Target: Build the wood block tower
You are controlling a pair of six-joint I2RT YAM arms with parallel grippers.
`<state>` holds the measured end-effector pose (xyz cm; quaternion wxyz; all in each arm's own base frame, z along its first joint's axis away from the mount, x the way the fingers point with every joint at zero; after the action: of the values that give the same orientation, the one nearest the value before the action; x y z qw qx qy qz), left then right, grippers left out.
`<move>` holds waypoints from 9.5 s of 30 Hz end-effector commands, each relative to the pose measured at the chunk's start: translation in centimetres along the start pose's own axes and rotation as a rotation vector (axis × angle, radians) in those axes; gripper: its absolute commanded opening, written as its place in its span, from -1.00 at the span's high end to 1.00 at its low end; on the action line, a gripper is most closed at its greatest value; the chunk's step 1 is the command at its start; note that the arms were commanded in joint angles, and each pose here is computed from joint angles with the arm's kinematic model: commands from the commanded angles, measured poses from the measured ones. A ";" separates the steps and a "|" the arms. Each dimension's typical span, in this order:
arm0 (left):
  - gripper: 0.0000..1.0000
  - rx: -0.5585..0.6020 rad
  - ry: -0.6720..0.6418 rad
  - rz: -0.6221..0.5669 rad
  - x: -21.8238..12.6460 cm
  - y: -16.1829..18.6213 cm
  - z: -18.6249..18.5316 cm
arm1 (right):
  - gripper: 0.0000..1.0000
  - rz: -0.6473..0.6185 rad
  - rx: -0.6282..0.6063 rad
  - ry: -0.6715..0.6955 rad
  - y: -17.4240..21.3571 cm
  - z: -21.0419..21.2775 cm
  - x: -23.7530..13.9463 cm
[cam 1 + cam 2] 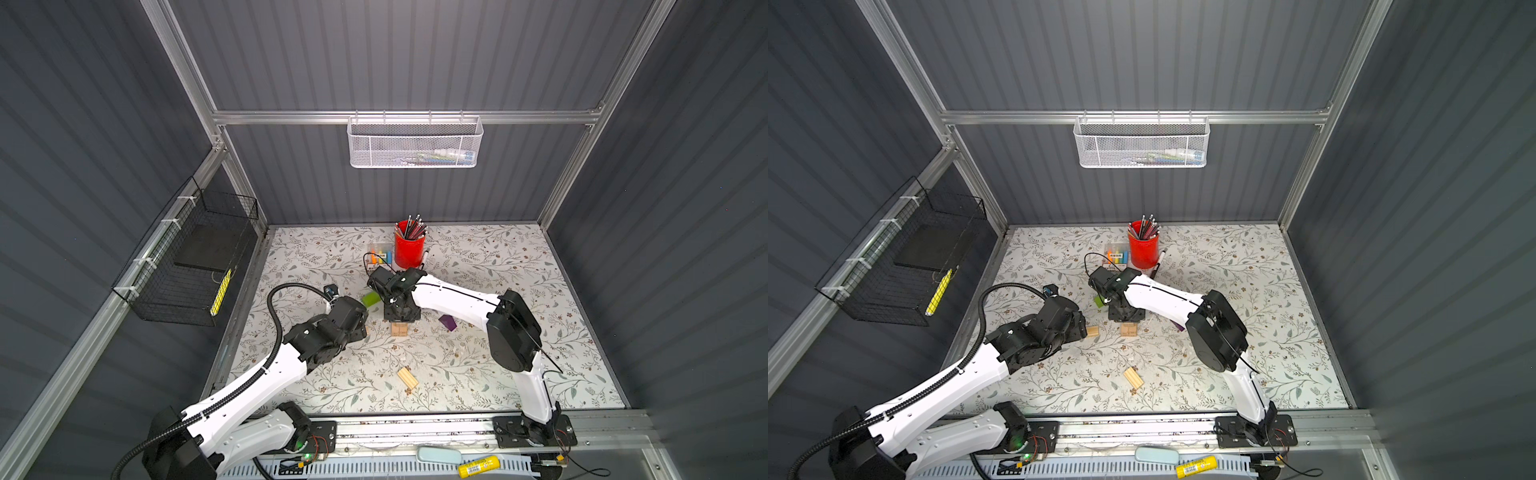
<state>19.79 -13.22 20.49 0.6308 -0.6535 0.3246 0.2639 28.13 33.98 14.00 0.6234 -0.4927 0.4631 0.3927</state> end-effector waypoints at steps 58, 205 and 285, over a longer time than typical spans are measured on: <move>-0.63 0.307 -0.053 -0.024 0.3 -4.0 -1.7 | -0.71 -0.110 -0.053 -0.318 -0.4 -4.3 -9.4; 1.00 0.282 0.016 0.498 10.8 -2.6 -14.4 | -0.98 -0.137 0.250 -0.509 -1.7 -19.3 -6.0; 0.29 0.239 0.008 0.491 12.4 -1.6 -14.6 | -0.98 -0.138 0.260 -0.524 -1.8 -19.4 -6.2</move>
<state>28.26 -28.75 13.91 0.6202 -0.4863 0.5036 0.3539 24.42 14.50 18.38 0.8000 -0.3244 0.3032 0.4036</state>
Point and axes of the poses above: each gripper's point midway between its finger pads, its own x axis out along the fingers, its own z axis along the line the jaws close on, y = z × x, the point moved 7 cm from there along -x, back along the fingers, and after that the axes turned 12 degrees about x, right-handed, at the moved point
